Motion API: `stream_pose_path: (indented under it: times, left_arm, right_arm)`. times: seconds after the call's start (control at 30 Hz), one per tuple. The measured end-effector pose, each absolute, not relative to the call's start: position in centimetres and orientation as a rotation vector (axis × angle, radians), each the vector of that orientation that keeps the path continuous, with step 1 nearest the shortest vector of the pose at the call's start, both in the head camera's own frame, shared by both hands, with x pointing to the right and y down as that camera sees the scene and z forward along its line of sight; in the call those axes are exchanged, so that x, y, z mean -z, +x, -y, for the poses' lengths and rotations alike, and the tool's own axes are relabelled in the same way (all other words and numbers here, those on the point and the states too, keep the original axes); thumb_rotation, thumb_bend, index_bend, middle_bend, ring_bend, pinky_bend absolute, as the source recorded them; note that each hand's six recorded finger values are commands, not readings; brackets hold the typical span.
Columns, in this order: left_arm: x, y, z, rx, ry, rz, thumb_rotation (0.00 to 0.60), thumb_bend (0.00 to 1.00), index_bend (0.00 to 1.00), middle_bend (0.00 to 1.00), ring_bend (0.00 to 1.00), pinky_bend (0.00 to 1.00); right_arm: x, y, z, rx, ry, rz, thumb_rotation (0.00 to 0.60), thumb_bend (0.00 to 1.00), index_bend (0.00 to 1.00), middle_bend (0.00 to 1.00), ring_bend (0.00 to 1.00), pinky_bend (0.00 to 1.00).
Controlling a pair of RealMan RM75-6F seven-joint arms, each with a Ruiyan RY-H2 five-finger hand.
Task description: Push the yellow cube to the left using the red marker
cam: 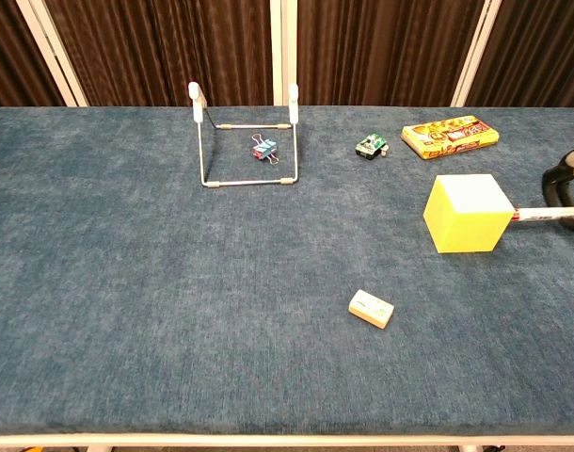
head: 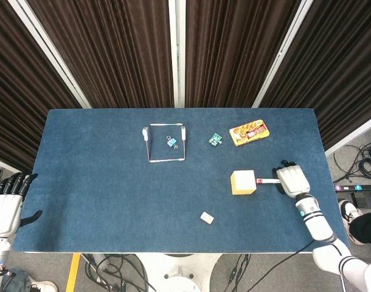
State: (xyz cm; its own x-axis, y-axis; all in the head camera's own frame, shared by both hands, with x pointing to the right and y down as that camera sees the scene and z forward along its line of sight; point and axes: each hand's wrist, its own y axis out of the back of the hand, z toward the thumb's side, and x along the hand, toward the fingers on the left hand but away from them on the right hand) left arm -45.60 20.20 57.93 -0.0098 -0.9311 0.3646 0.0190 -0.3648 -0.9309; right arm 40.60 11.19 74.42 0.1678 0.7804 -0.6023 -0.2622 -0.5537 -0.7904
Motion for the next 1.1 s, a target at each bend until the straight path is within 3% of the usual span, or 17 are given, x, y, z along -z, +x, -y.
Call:
stream_pose_path:
  times: [0.33,0.9,1.1]
  left_arm:
    - [-57.9,-45.6,-20.2,1.493,-1.459,-0.998,0.600,0.16,0.22,0.21,0.14,0.18]
    - [-57.9,-45.6,-20.2,1.493,-1.459,-0.998,0.600,0.16,0.22,0.21,0.14,0.18]
    - [-57.9,-45.6,-20.2,1.493,-1.459,-0.998,0.600,0.16,0.22,0.21,0.14,0.18]
  right_arm:
    - [-73.6,39.5,-11.2,-1.490,-1.636,0.515,0.600,0.46,0.66,0.62,0.23,0.27]
    - [-74.2,27.6,-11.3,-1.366,-1.800,0.489,0.600,0.48,0.68,0.64,0.23,0.23]
    - [-74.2,25.7,-11.3,-1.367,-1.812,0.477,0.600,0.48,0.68,0.64,0.23,0.23]
